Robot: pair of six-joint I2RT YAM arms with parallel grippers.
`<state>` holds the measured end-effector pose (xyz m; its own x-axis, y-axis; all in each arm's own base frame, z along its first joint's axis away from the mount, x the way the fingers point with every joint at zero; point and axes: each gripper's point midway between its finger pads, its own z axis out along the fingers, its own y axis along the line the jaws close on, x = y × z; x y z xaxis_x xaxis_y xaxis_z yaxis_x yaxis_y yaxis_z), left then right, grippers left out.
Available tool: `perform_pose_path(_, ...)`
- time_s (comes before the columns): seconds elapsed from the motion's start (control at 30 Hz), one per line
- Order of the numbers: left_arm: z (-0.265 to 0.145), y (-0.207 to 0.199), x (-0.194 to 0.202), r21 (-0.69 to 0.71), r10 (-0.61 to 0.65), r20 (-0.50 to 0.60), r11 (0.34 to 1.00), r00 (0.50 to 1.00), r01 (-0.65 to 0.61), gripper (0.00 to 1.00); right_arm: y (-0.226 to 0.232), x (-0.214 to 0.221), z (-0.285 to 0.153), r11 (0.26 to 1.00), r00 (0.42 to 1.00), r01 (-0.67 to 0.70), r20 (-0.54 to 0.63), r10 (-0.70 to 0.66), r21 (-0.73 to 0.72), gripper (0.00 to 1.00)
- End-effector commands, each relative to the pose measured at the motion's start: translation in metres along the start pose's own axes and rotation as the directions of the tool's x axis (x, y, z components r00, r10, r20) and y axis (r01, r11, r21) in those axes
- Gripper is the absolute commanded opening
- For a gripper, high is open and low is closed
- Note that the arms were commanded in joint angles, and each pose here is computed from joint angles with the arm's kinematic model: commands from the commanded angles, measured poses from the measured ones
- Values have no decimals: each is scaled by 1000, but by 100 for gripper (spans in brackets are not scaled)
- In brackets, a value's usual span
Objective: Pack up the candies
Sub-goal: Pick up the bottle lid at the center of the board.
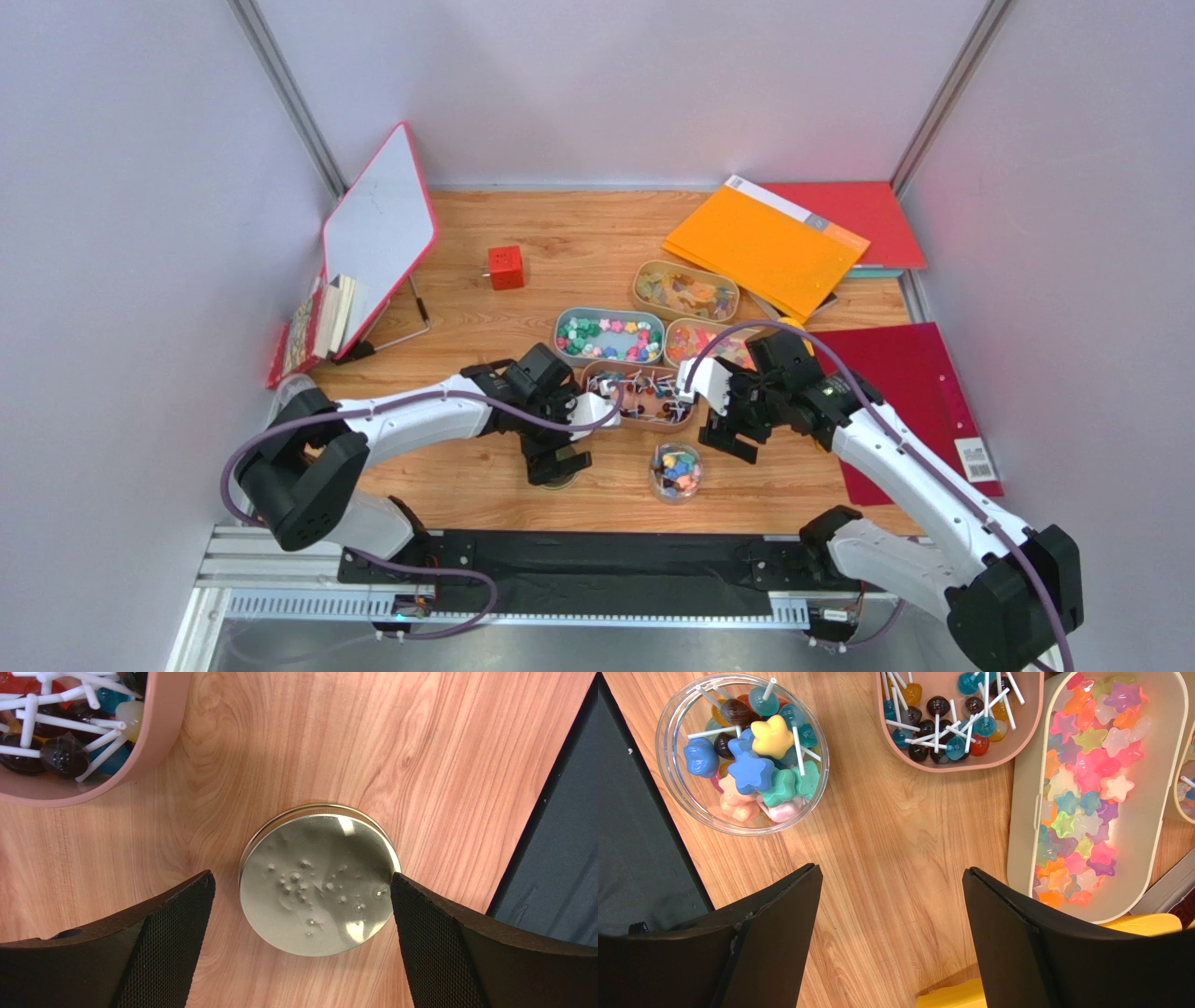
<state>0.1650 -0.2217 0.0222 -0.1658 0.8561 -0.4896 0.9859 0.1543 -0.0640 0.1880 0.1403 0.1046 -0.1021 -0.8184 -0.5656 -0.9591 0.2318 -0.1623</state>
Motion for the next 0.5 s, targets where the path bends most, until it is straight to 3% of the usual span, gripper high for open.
perform_pose_path(0.0, 2, -5, -1, 8, 29, 8, 1000, 1000, -30, 100, -2, -7, -2, 1000, 999, 24, 37, -24, 11, 79)
perform_pose_path(0.47, -3, -16, 3, 25, 12, -2, 1000, 1000, -12, 100, 1, -5, -1, 1000, 999, 22, 41, -22, 3, 79)
